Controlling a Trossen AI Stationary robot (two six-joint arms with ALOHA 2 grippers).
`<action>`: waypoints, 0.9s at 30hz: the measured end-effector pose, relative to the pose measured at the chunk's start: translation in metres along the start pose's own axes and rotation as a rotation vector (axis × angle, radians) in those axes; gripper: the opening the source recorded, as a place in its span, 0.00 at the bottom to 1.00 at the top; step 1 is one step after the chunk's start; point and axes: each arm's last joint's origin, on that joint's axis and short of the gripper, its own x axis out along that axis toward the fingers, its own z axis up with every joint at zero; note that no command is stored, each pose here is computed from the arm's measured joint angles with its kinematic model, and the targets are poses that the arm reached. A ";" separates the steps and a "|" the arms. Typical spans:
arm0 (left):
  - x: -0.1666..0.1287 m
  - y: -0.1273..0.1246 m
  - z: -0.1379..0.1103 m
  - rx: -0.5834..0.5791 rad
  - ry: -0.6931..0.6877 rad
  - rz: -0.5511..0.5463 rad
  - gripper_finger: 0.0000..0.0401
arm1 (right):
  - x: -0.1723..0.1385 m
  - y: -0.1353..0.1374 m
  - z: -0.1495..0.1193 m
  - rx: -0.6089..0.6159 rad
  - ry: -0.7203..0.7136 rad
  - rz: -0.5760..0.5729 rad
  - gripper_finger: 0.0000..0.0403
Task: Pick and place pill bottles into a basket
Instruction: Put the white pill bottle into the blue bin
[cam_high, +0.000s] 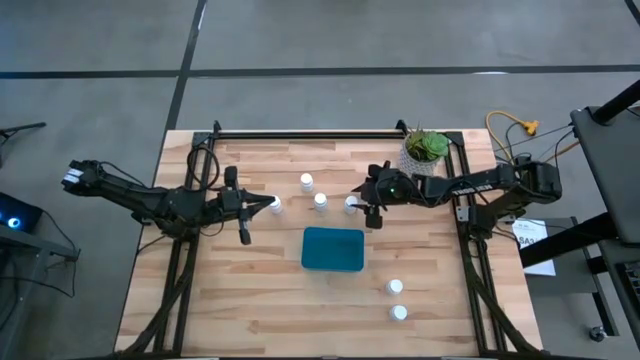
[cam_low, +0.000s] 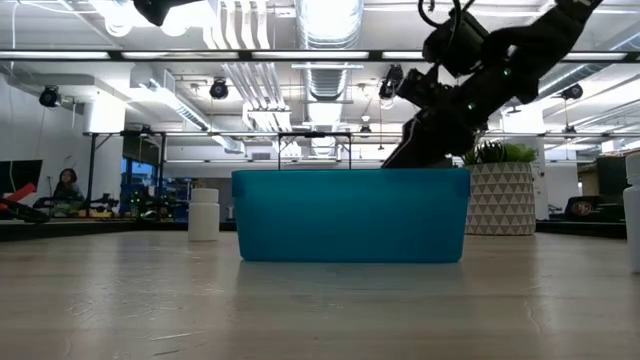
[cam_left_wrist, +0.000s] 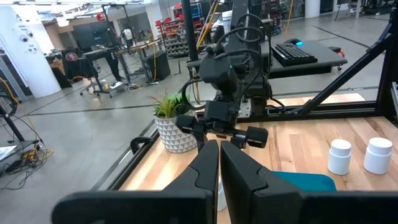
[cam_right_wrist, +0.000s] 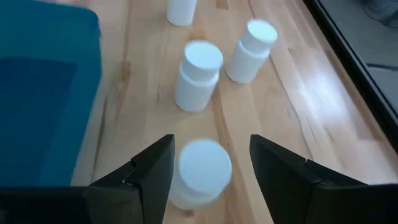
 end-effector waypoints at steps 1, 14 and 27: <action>0.000 0.000 0.000 0.001 0.000 0.000 0.00 | 0.001 0.001 -0.003 0.001 -0.002 -0.001 0.50; 0.000 0.000 0.000 0.001 -0.001 0.000 0.00 | 0.033 0.005 -0.019 -0.016 -0.090 0.001 0.50; 0.004 -0.003 -0.003 0.011 0.014 -0.001 0.00 | 0.027 -0.002 -0.013 -0.031 -0.121 -0.047 0.50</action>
